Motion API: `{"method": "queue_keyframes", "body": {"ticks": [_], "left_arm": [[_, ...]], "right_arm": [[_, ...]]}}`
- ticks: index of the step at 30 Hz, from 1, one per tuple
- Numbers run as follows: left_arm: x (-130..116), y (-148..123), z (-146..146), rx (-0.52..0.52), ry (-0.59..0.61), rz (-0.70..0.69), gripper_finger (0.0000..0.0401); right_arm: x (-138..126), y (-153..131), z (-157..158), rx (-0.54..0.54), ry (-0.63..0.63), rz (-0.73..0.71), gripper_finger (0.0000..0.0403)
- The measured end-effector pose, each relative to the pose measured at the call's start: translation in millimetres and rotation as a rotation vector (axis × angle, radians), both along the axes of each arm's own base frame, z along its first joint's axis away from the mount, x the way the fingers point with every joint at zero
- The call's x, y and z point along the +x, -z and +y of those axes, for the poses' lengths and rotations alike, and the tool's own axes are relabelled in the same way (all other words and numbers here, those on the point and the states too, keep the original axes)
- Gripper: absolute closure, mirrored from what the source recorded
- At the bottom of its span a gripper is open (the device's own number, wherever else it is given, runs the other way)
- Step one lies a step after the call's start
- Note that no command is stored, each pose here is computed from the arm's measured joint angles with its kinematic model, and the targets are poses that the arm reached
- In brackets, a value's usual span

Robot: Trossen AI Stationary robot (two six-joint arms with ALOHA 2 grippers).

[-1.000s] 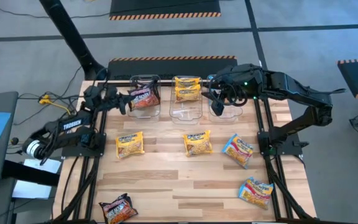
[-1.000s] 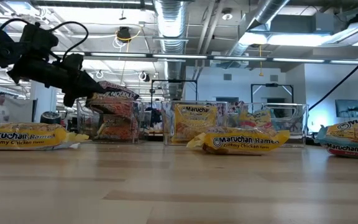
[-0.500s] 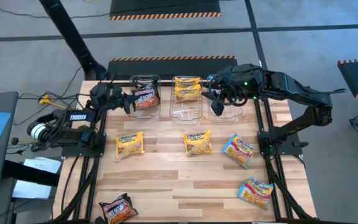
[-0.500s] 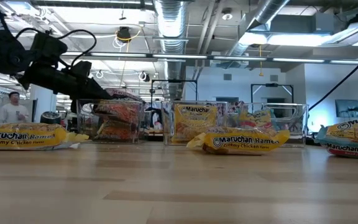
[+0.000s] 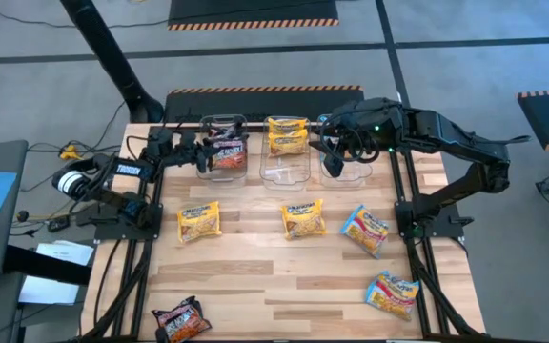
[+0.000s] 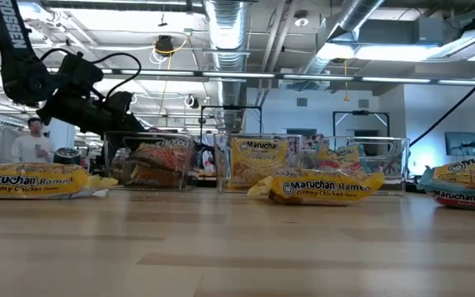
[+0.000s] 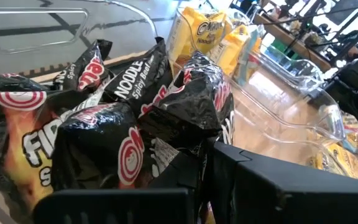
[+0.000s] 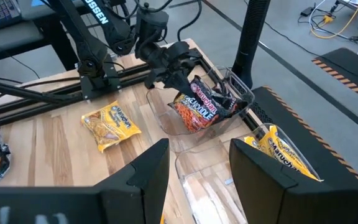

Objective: Sort Maruchan noodles
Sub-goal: Put the black noodle pack into the left transparent bin

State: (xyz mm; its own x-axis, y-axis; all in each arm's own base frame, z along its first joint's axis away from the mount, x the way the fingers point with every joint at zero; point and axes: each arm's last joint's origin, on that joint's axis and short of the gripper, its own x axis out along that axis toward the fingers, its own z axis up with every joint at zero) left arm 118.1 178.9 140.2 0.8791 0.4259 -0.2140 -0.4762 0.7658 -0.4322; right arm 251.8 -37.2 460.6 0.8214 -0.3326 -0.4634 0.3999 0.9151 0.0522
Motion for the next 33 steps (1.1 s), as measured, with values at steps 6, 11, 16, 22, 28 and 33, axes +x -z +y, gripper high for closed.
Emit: {"method": "queue_keyframes", "body": {"ticks": [6, 11, 16, 22, 28, 33], "left_arm": [[-0.4, 0.3, 0.6, 0.006, -0.025, 0.009, 0.0401], [-0.4, 0.9, 0.6, 0.001, -0.023, 0.015, 0.0385], [-0.7, 3.4, -0.2, -0.003, -0.010, 0.039, 0.0345], [-0.9, 5.2, -0.9, -0.080, -0.019, 0.019, 0.0292], [-1.0, 5.1, -0.8, -0.097, -0.019, 0.009, 0.0264], [-5.5, 5.4, 1.8, -0.105, -0.043, 0.005, 0.0263]], "right_arm": [[-1.2, 2.2, 0.1, 0.003, 0.000, 0.026, 0.0211], [-1.4, 2.5, 0.1, 0.004, 0.000, 0.030, 0.0211], [-1.4, 2.5, 0.2, 0.004, 0.000, 0.030, 0.0211], [-1.4, 2.5, 0.1, 0.004, 0.000, 0.029, 0.0211], [-1.4, 2.5, 0.1, 0.004, 0.000, 0.029, 0.0211], [-1.4, 2.5, 0.2, 0.004, 0.000, 0.029, 0.0211]]}}
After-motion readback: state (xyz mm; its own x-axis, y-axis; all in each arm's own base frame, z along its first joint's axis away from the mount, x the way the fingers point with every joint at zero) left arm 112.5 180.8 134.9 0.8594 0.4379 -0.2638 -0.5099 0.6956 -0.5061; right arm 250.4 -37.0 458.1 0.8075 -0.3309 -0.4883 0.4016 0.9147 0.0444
